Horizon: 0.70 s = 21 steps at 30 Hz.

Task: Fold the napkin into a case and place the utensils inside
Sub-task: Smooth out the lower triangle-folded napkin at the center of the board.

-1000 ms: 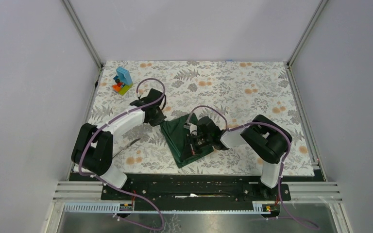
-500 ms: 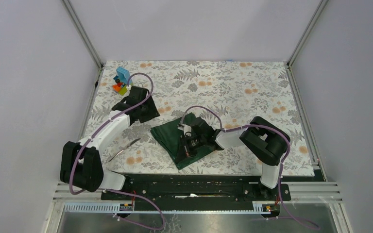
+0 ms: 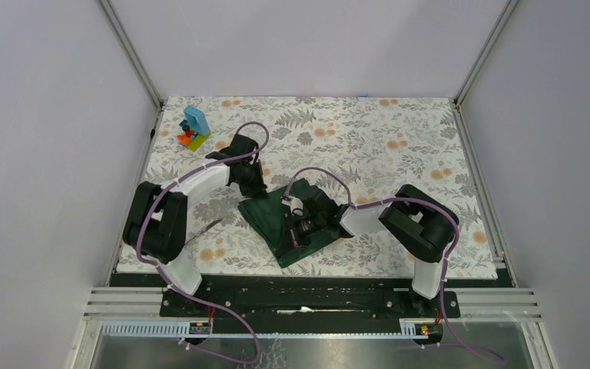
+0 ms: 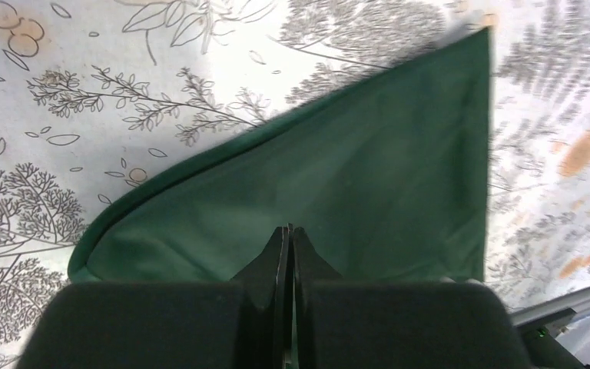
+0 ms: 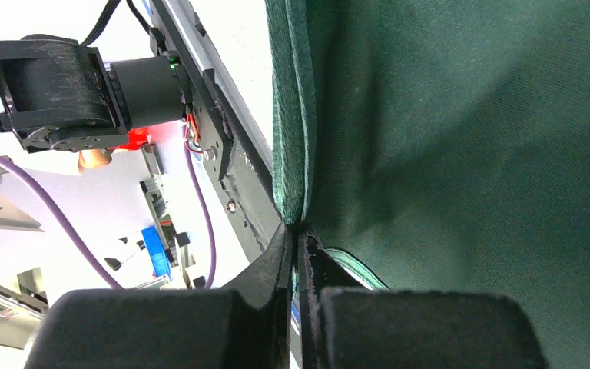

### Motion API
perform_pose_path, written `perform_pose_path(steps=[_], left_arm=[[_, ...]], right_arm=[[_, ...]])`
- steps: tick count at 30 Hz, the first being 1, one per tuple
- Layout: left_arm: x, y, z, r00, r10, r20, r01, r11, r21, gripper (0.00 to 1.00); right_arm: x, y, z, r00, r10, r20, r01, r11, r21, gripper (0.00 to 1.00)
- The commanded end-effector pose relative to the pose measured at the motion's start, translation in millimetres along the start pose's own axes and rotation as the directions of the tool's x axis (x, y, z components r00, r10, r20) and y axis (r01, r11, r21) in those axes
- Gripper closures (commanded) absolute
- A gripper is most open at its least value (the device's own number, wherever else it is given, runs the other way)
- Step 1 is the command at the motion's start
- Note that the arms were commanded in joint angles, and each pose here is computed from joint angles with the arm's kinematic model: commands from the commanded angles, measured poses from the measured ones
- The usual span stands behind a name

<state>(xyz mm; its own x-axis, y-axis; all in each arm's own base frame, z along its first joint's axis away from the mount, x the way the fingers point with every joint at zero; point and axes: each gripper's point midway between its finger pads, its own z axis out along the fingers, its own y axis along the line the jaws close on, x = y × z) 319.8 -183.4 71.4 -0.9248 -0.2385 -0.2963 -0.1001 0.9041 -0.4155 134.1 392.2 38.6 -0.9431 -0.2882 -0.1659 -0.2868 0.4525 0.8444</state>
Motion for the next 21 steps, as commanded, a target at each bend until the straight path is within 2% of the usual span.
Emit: perform_pose_path(steps=[1, 11, 15, 21], left_arm=[[-6, 8, 19, 1.000, -0.019, 0.012, 0.019, 1.000, -0.022, 1.00], [-5, 50, 53, 0.999, -0.028, 0.029, 0.034, 0.979, -0.200, 1.00], [-9, 41, 46, 0.999, -0.016, 0.038, 0.022, 0.985, -0.172, 1.00], [-20, 15, 14, 0.996, 0.001, 0.085, 0.008, 0.994, -0.110, 1.00]], right_arm=[[-10, 15, 0, 0.999, -0.031, 0.031, 0.031, 0.999, -0.015, 1.00], [-8, 16, -2, 0.999, -0.034, 0.029, 0.034, 0.999, -0.024, 1.00], [-8, 16, -2, 0.999, -0.032, 0.028, 0.033, 0.999, -0.024, 1.00], [-7, 14, -1, 0.999, -0.029, 0.025, 0.029, 0.999, -0.027, 1.00]])
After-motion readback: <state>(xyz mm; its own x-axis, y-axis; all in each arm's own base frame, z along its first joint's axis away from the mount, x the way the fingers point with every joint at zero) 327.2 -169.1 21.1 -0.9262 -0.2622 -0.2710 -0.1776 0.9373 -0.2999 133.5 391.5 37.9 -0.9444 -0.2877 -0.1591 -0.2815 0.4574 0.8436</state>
